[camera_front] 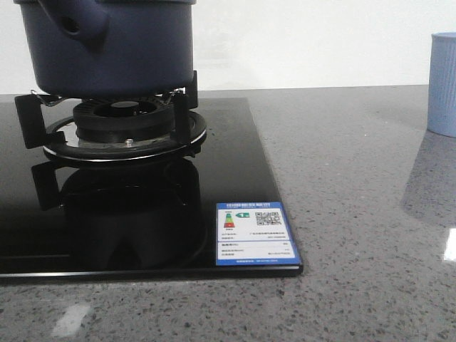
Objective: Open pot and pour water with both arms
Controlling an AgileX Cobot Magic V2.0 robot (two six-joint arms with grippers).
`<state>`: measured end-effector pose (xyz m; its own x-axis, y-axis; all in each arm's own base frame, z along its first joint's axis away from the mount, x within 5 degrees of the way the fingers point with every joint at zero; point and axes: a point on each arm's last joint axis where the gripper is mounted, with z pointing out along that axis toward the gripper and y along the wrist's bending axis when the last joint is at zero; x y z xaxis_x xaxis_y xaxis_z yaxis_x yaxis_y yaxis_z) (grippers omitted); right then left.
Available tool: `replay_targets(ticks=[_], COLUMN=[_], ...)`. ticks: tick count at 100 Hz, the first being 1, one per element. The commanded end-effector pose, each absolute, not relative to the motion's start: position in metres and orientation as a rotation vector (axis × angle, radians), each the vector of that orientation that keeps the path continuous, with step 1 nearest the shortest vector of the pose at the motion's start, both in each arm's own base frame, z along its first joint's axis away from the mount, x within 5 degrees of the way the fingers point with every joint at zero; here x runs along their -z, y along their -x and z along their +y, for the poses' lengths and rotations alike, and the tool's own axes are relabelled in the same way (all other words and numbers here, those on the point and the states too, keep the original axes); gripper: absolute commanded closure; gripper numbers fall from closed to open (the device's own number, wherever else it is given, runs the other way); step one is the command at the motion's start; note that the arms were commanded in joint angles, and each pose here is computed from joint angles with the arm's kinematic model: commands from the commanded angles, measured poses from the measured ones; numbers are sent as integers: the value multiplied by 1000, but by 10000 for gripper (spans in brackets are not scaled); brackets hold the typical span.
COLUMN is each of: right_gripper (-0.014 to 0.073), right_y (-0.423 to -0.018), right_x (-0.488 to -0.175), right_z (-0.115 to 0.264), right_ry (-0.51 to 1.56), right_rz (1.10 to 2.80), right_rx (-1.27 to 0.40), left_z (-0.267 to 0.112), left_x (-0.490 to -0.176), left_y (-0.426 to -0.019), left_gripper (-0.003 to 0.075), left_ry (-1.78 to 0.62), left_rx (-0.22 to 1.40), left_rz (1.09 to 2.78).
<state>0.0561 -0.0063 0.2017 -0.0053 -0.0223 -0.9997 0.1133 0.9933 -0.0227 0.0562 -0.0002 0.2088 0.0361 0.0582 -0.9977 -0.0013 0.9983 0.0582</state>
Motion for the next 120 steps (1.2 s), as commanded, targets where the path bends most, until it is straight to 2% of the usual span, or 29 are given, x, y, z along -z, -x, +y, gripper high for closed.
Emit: replay_targets(ticks=[1, 19, 34, 60, 73, 93, 109, 120], right_gripper=[652, 652, 652, 652, 651, 650, 650, 650], right_y=[-55, -55, -55, -54, -50, -53, -71, -91], right_x=[-203, -204, -204, -211, -233, -285, -326, -341], right_z=[-7, -7, -7, -8, -3, 3, 8, 16], right_ry=[-79, -209, -354, -510, -445, -268, -111, 47], right_rz=[1484, 1457, 1431, 1370, 1381, 1483, 1567, 1702], right_rx=[113, -25, -181, -357, -359, -250, -228, -226], left_z=[0, 0, 0, 3, 0, -3, -10, -13], left_x=[-213, -213, -213, -218, -238, -293, -338, -361], left_y=[-54, -54, -54, -53, -49, -44, -59, -77], left_gripper=[740, 740, 740, 740, 740, 740, 740, 740], left_ry=[-23, 33, 181, 450, 390, 220, 47, -21], left_rx=[-28, 33, 196, 476, 470, 336, 223, 196], left_rz=[1448, 1448, 1443, 1365, 1349, 1339, 1501, 1577])
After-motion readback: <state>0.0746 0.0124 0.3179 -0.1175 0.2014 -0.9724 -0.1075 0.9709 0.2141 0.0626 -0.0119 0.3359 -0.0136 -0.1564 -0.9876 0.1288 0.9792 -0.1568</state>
